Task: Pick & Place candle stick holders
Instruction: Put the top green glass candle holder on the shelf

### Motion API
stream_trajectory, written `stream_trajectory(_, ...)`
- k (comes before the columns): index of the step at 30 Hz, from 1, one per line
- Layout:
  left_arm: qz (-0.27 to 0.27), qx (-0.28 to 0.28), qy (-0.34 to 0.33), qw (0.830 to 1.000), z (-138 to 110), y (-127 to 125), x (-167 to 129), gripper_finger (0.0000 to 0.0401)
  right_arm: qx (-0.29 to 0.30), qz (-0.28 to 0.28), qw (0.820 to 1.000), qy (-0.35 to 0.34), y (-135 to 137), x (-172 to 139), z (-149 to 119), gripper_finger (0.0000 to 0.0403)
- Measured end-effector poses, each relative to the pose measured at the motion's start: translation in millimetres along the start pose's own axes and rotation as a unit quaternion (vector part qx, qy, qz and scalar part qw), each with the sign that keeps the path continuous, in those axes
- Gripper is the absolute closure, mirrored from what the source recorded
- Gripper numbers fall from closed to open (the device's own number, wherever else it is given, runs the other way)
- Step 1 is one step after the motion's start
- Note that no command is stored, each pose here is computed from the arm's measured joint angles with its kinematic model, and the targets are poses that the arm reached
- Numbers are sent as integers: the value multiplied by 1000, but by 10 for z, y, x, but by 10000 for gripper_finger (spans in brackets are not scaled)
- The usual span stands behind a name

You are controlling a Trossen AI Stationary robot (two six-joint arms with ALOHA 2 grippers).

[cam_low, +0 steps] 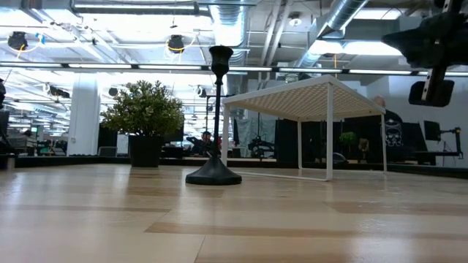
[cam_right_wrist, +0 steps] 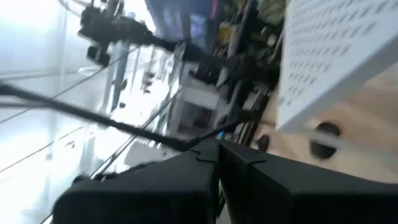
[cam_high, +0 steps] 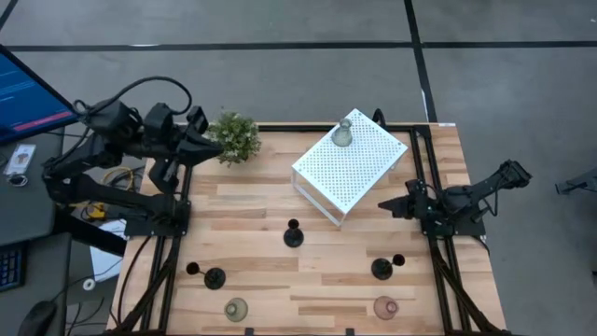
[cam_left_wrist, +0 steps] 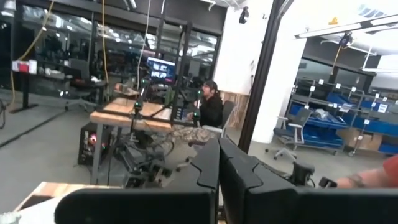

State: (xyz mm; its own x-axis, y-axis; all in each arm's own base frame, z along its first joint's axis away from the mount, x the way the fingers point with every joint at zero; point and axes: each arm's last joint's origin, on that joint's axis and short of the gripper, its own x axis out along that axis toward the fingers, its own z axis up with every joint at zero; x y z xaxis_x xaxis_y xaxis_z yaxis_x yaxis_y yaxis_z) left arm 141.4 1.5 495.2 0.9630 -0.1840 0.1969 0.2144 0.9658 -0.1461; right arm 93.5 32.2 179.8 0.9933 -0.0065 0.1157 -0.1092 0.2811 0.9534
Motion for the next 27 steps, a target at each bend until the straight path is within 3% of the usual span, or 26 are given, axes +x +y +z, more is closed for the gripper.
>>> stream_trajectory(2,0,-3,3,1000,-16,4,6,399,19,31,999,6,56,-2,10,401)
stream_trajectory(5,1,-13,8,1000,-35,11,22,399,37,118,992,-38,280,-31,120,398)
stream_trajectory(7,1,-13,6,1000,-29,8,17,399,-10,166,983,-74,541,-79,244,392)
stream_trajectory(9,-1,-11,0,1000,-10,-1,-6,399,-94,170,974,-114,804,-113,368,382)
stream_trajectory(13,19,-11,-5,1000,-6,8,-14,399,-251,99,939,-211,1341,-141,630,356)
stream_trajectory(17,50,-11,-11,999,1,21,-32,396,-410,-13,867,-284,1902,-90,862,318)
stream_trajectory(20,62,-11,-18,998,16,19,-56,390,-456,-133,818,-323,2315,-35,1038,283)
stream_trajectory(23,61,-10,-19,998,19,18,-60,386,-503,-245,766,-317,2630,83,1138,246)
stream_trajectory(27,61,-11,-18,998,17,19,-57,384,-520,-363,702,-323,2999,306,1239,205)
